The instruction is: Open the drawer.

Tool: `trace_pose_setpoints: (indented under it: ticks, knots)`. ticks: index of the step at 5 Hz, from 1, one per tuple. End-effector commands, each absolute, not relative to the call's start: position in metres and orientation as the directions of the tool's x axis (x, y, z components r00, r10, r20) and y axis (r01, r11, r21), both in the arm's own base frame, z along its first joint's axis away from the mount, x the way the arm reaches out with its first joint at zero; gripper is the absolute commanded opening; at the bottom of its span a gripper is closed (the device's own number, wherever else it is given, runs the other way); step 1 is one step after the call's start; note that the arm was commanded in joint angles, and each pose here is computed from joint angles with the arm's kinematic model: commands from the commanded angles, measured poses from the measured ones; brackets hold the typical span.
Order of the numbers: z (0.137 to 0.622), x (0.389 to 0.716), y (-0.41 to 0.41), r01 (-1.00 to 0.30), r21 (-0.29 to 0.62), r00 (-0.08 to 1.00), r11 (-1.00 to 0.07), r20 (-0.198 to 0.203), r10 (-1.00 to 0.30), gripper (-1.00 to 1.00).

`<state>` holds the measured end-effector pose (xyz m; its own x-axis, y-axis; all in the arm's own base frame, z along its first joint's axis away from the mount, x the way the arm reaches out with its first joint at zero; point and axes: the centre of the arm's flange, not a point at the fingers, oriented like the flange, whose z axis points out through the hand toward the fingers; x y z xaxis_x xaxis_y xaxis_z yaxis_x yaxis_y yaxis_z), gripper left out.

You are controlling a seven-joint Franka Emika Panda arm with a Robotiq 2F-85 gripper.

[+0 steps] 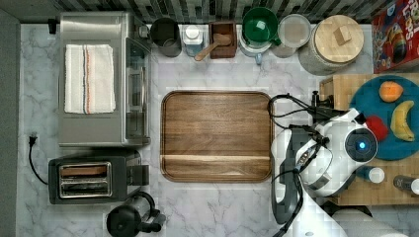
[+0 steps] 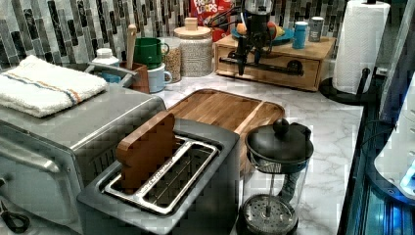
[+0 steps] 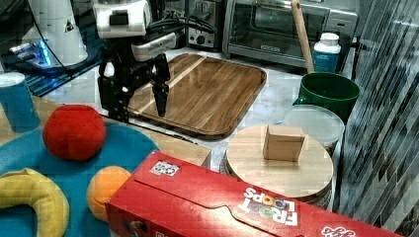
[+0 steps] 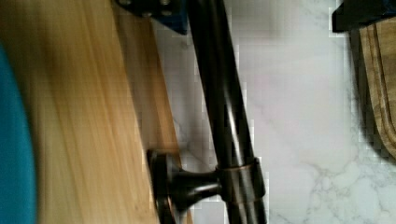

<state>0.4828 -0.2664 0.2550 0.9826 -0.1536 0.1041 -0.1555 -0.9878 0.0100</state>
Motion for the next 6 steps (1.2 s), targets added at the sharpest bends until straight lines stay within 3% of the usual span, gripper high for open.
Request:
trace_pose_setpoints:
  ticks: [1, 2, 4, 5, 6]
  knots:
    - [0.228, 0.512, -0.196, 0.023, -0.019, 0.992, -1.0, 0.121, 0.021, 1.0]
    - [0.243, 0.514, -0.161, 0.0, -0.034, 0.999, -0.999, 0.054, -0.002, 1.0]
    - [0.23, 0.517, -0.102, -0.005, -0.048, 0.996, -0.999, 0.094, -0.01, 1.0]
    - [0.232, 0.517, -0.077, -0.012, -0.058, 0.998, -0.998, 0.067, -0.016, 1.0]
    - [0.227, 0.512, -0.047, -0.031, -0.052, 0.997, -0.998, 0.069, -0.034, 1.0]
